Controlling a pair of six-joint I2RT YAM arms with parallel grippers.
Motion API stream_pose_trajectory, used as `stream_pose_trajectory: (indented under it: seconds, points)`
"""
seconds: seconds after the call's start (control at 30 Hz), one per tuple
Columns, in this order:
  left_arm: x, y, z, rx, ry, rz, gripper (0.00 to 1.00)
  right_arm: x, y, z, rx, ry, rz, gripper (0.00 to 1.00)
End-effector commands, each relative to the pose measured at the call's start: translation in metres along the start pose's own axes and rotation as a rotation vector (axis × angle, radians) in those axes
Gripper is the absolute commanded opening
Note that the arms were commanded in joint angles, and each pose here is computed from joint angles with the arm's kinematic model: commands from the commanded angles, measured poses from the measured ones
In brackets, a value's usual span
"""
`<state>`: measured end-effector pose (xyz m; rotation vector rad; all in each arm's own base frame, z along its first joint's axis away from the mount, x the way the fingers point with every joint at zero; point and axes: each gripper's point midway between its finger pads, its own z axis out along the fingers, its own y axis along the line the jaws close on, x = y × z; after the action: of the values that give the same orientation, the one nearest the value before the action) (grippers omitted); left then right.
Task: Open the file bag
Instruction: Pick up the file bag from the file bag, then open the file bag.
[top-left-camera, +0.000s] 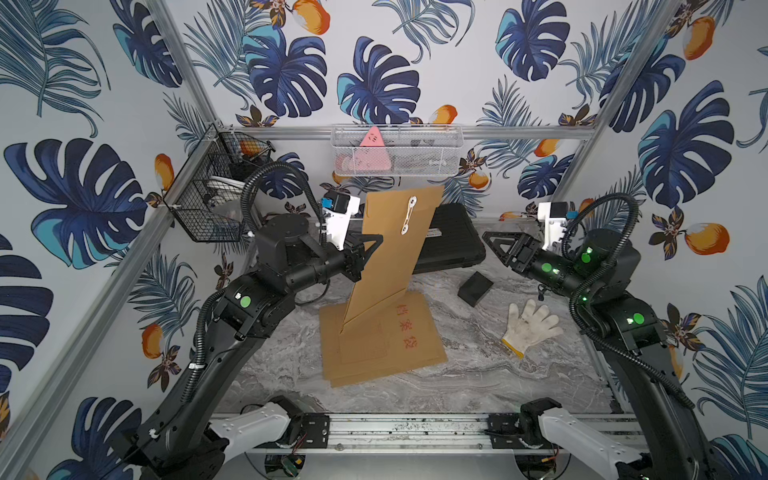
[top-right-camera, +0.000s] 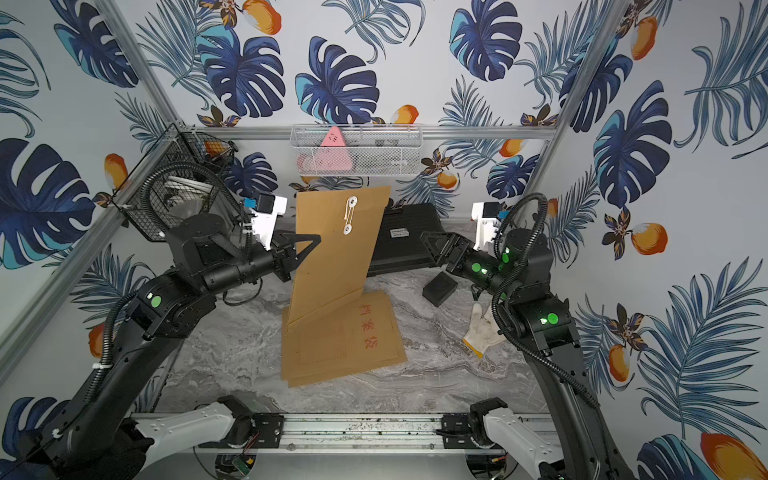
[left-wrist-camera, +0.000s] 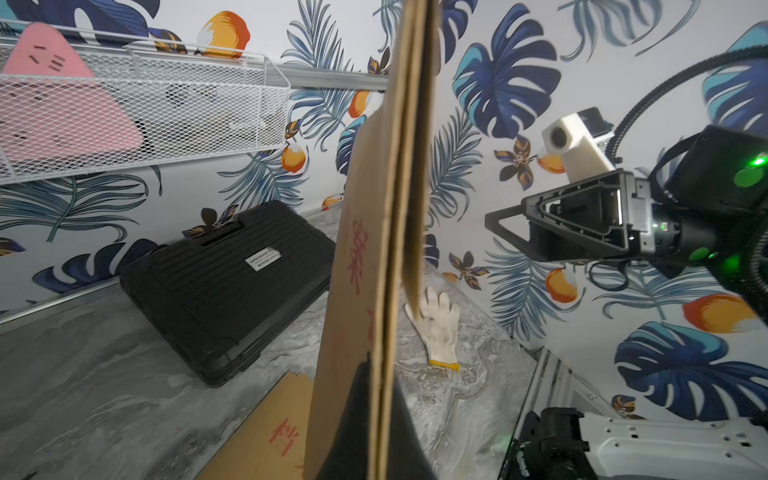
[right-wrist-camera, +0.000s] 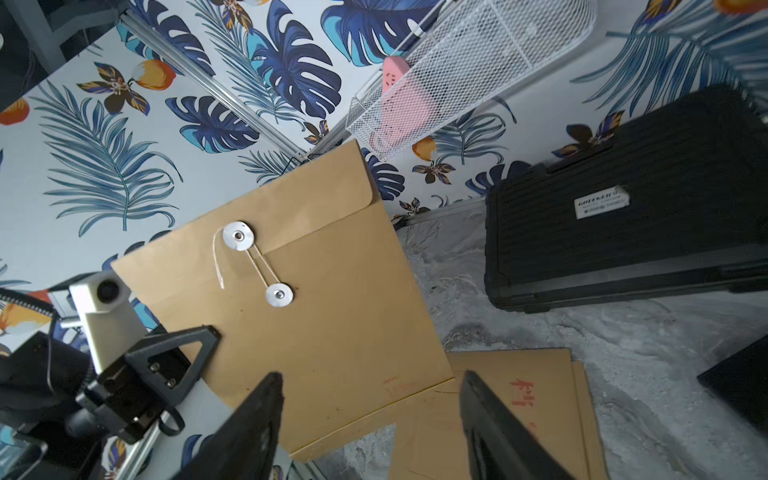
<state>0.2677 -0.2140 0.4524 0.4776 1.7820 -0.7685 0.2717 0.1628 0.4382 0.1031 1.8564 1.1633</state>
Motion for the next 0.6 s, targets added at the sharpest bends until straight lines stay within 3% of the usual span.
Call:
stream_pose_trajectory:
  seconds: [0.0,0.37,0.57]
  points:
    - [0.008,0.010,0.006,-0.125,0.003,0.097,0.00,-0.005,0.018,0.012,-0.075,-0.056,0.091,0.62]
    - [0.035,-0.015,0.029,-0.121,0.042,0.154,0.00,0.049,0.057,0.056,-0.200,0.060,0.141,0.50]
    - [0.037,-0.021,0.031,-0.104,0.053,0.168,0.00,0.054,0.058,0.065,-0.200,0.081,0.146,0.41]
